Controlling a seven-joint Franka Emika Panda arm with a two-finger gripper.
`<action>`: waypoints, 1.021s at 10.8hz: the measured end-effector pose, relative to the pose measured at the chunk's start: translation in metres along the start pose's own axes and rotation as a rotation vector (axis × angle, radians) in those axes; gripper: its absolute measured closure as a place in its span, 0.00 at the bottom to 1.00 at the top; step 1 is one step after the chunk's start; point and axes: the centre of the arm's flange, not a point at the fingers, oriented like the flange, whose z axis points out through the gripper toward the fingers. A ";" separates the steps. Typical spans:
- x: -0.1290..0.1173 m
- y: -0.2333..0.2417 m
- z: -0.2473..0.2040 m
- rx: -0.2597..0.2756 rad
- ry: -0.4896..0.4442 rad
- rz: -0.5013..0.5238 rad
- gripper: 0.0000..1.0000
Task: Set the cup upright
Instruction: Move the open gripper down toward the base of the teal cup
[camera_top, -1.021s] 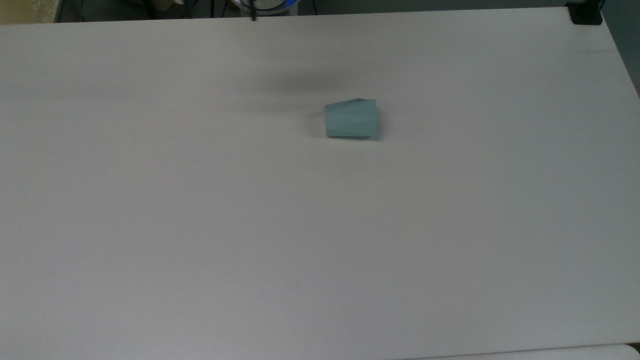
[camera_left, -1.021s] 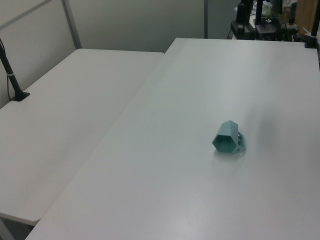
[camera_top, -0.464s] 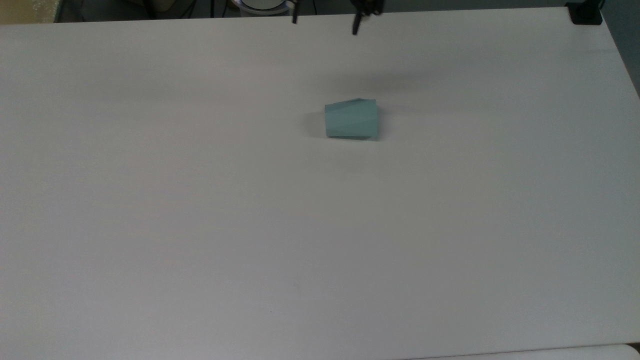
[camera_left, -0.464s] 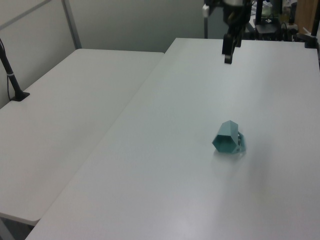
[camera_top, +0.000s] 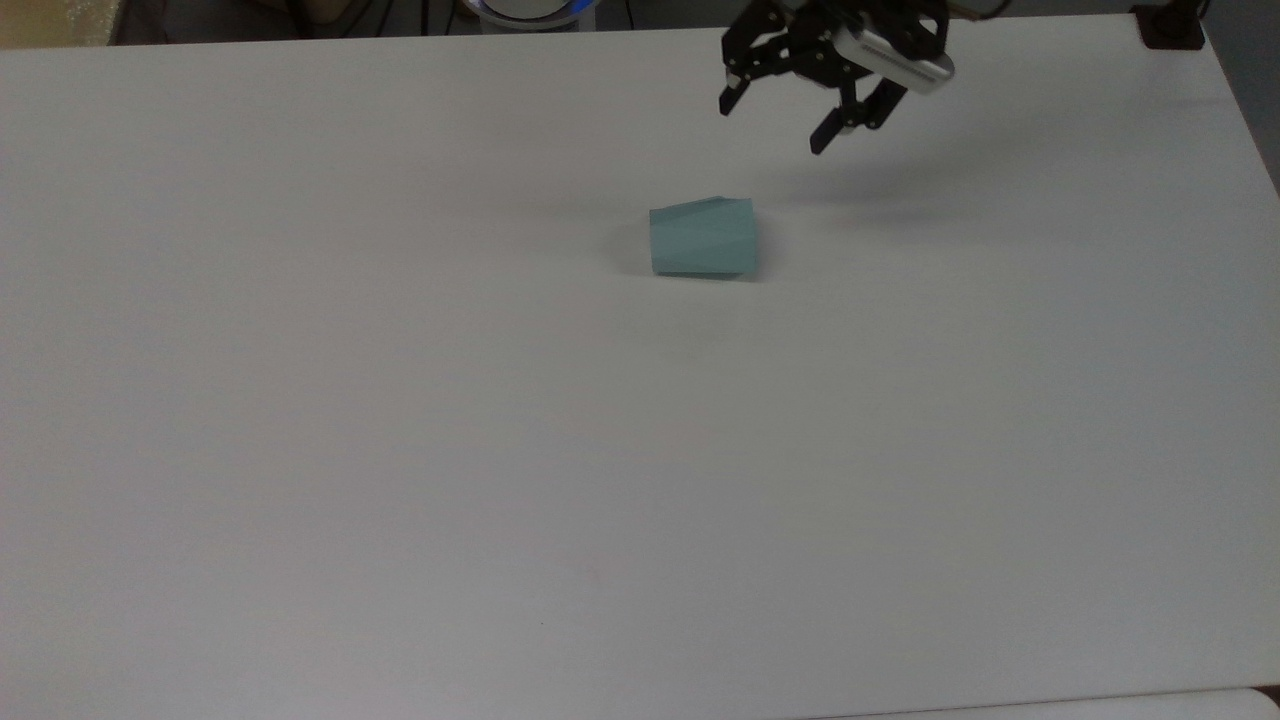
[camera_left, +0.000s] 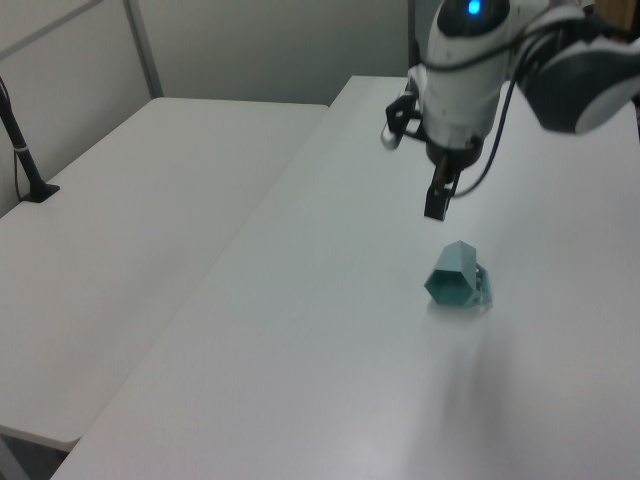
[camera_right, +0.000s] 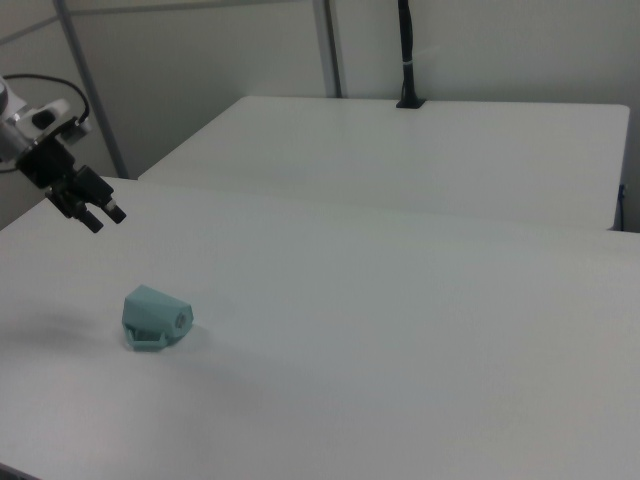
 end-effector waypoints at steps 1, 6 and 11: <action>-0.006 -0.019 0.010 -0.068 0.015 -0.023 0.00; -0.040 -0.084 0.049 -0.301 0.071 -0.096 0.00; -0.055 -0.122 0.088 -0.385 0.096 -0.172 0.00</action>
